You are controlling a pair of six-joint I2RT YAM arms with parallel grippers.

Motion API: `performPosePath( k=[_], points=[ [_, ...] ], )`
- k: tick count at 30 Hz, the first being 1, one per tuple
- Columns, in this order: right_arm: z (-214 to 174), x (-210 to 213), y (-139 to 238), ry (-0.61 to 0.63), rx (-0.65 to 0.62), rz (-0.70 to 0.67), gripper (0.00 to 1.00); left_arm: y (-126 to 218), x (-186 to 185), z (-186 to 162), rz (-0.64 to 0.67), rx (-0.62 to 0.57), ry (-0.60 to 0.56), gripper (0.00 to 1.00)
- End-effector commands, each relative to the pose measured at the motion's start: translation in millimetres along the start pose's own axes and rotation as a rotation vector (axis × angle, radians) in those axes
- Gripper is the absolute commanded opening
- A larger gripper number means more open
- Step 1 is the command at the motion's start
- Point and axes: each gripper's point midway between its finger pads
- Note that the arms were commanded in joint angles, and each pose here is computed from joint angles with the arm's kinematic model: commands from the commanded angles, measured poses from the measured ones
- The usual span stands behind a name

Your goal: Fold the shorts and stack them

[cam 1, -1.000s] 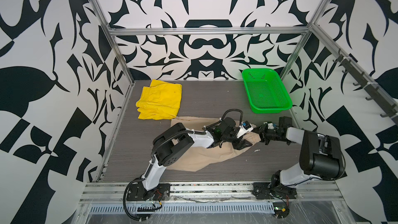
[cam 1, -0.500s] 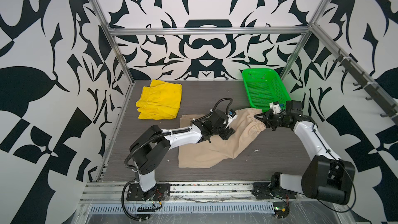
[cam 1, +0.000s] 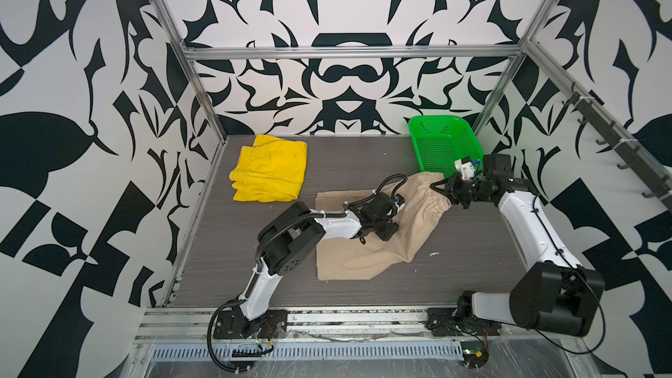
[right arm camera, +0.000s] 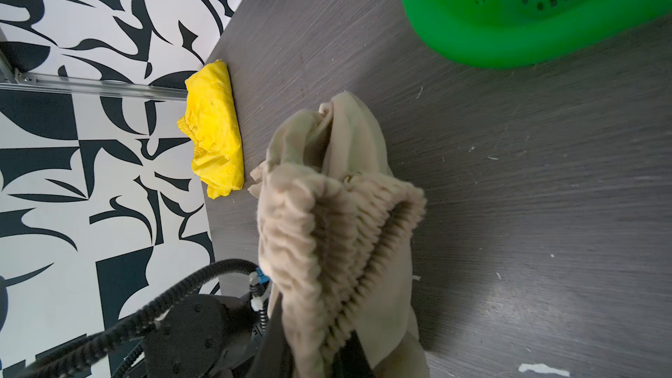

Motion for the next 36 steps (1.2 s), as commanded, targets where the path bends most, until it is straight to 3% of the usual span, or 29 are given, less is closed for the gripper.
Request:
performPosePath(
  k=[1,6,10,17,21,24,31,36],
  points=[
    [14.0,15.8,11.4,0.084,-0.03,-0.033,0.12,-11.9,-15.1,11.2,-0.037,-0.017,-0.007,0.58],
    [22.9,21.8,18.9,0.155,-0.038,-0.148,0.12,18.4,-2.4,32.4,0.031,-0.075,0.046,0.64],
    [25.1,33.5,17.8,0.212,-0.038,-0.192,0.11,66.3,23.8,32.4,0.073,-0.088,0.204,0.64],
    [29.5,44.6,20.4,0.279,-0.058,-0.261,0.11,146.2,85.9,-11.9,0.101,-0.11,0.724,0.64],
    [30.3,50.3,20.8,0.317,-0.063,-0.296,0.11,167.7,107.3,-50.5,0.117,-0.084,1.002,0.63],
    [29.4,54.8,18.9,0.342,-0.06,-0.316,0.11,174.7,117.3,-77.0,0.137,-0.055,1.126,0.61],
    [27.8,63.4,11.9,0.378,-0.061,-0.323,0.11,183.1,126.7,-114.1,0.203,-0.025,1.231,0.58],
    [24.7,69.7,3.3,0.403,-0.043,-0.321,0.1,175.1,124.7,-125.1,0.173,-0.028,1.27,0.54]
  ],
)
Point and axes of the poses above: each gripper's point midway between its finger pads, its own y axis back along the fingers, its own x axis along the line the jaws close on, z = x × y, and after that the axes turned 7 degrees about y, right-handed
